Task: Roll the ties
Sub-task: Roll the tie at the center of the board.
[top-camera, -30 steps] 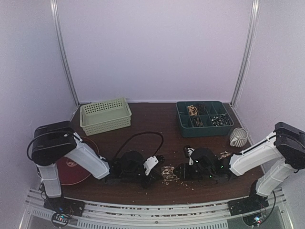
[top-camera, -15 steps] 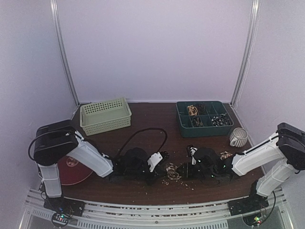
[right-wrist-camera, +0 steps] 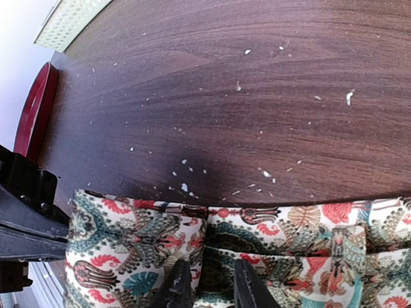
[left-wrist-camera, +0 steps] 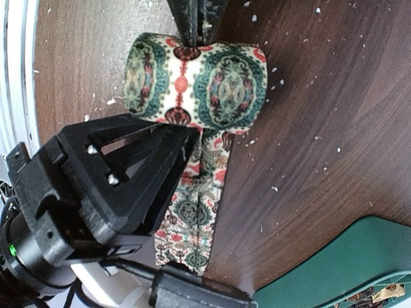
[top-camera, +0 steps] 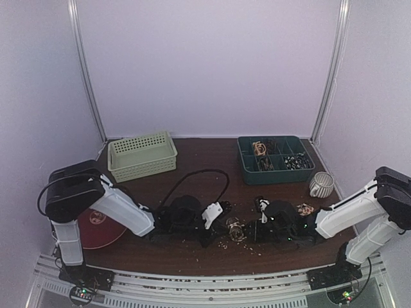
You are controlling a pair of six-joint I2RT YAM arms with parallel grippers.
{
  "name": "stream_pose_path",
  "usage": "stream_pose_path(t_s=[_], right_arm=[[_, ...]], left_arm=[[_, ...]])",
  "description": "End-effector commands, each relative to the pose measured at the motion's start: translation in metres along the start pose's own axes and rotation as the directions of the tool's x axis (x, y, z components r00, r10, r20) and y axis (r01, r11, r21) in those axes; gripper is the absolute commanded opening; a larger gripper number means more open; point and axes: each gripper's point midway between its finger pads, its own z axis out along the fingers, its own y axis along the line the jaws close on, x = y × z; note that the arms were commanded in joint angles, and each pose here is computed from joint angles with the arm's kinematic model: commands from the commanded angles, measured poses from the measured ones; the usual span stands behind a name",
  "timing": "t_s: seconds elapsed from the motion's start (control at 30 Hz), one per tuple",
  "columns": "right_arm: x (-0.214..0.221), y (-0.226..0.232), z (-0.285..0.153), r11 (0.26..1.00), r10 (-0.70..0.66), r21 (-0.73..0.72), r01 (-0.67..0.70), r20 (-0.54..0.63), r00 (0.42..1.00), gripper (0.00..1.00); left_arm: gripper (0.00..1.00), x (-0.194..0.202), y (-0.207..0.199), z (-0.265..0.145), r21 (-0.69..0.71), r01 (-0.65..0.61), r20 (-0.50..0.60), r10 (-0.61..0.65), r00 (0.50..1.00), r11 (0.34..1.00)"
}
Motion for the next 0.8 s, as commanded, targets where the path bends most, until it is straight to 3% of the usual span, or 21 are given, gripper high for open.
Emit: stream_pose_path(t_s=[0.0, 0.77], right_arm=[[-0.003, -0.008, -0.004, 0.999, -0.011, 0.033, 0.01, 0.018, 1.0, 0.25], [-0.017, -0.036, -0.023, 0.988, 0.04, 0.144, -0.059, 0.13, 0.991, 0.27]], left_arm=[[0.0, -0.018, -0.002, 0.003, 0.015, -0.033, 0.041, 0.033, 0.999, 0.999], [0.08, -0.026, -0.006, 0.017, 0.044, -0.028, 0.02, 0.027, 0.999, 0.999]])
